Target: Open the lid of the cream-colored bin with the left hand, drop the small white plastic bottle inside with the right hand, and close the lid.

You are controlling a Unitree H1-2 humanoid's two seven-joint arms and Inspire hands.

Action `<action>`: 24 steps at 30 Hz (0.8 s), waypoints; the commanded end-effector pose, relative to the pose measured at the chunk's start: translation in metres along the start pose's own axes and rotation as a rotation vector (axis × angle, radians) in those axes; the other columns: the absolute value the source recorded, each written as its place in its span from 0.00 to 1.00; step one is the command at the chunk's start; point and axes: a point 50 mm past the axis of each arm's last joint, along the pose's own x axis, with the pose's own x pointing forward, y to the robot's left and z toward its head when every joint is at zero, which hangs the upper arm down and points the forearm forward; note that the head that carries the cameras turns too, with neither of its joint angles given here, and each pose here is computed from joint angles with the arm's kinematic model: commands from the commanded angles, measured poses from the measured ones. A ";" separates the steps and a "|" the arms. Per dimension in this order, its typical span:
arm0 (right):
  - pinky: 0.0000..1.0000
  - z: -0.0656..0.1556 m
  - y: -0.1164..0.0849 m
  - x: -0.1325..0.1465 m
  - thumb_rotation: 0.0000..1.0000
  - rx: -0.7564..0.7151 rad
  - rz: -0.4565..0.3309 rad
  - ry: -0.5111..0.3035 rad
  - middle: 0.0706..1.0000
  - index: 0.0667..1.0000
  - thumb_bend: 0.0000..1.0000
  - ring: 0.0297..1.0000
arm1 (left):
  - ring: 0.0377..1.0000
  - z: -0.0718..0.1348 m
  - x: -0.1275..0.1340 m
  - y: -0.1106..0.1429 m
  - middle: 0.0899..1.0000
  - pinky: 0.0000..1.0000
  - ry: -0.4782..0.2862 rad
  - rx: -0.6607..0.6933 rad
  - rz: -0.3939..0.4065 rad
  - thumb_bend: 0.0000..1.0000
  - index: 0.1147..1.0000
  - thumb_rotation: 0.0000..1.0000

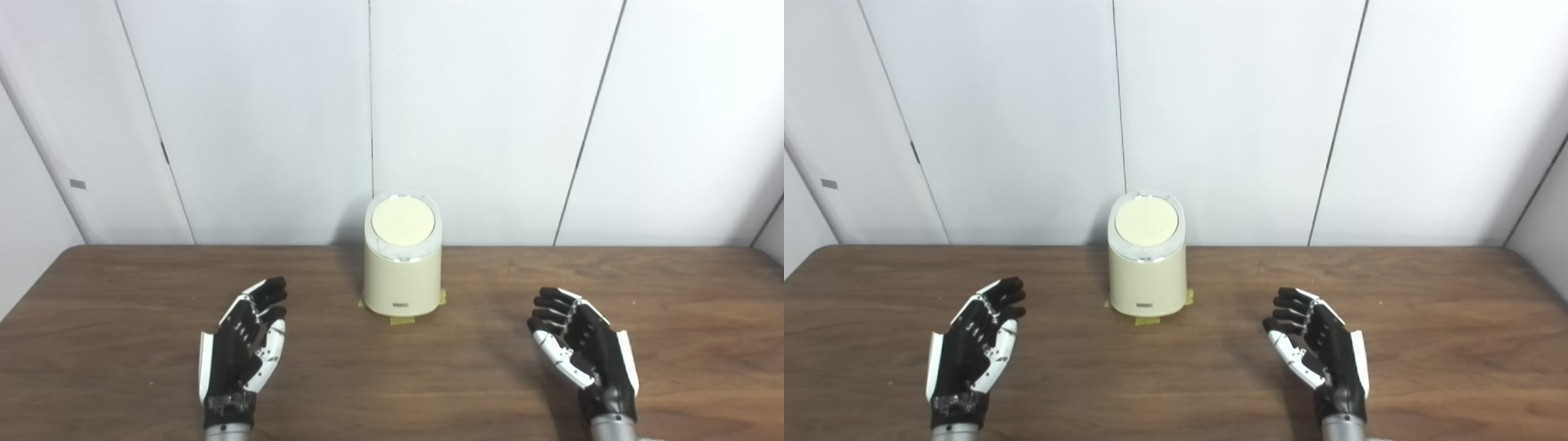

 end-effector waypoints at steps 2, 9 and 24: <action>0.59 0.016 -0.004 0.005 0.24 -0.002 -0.002 -0.064 0.66 0.65 0.25 0.65 | 0.75 -0.007 -0.015 0.005 0.74 0.70 0.029 0.048 -0.009 0.18 0.70 0.23; 0.58 0.015 -0.007 0.004 0.23 -0.051 -0.015 -0.086 0.64 0.64 0.26 0.63 | 0.74 -0.005 -0.014 0.008 0.74 0.68 0.040 0.038 0.010 0.19 0.71 0.30; 0.55 0.016 -0.002 0.006 0.19 -0.073 -0.013 -0.088 0.63 0.63 0.26 0.62 | 0.72 -0.001 -0.013 0.003 0.73 0.64 0.010 0.137 -0.029 0.18 0.71 0.31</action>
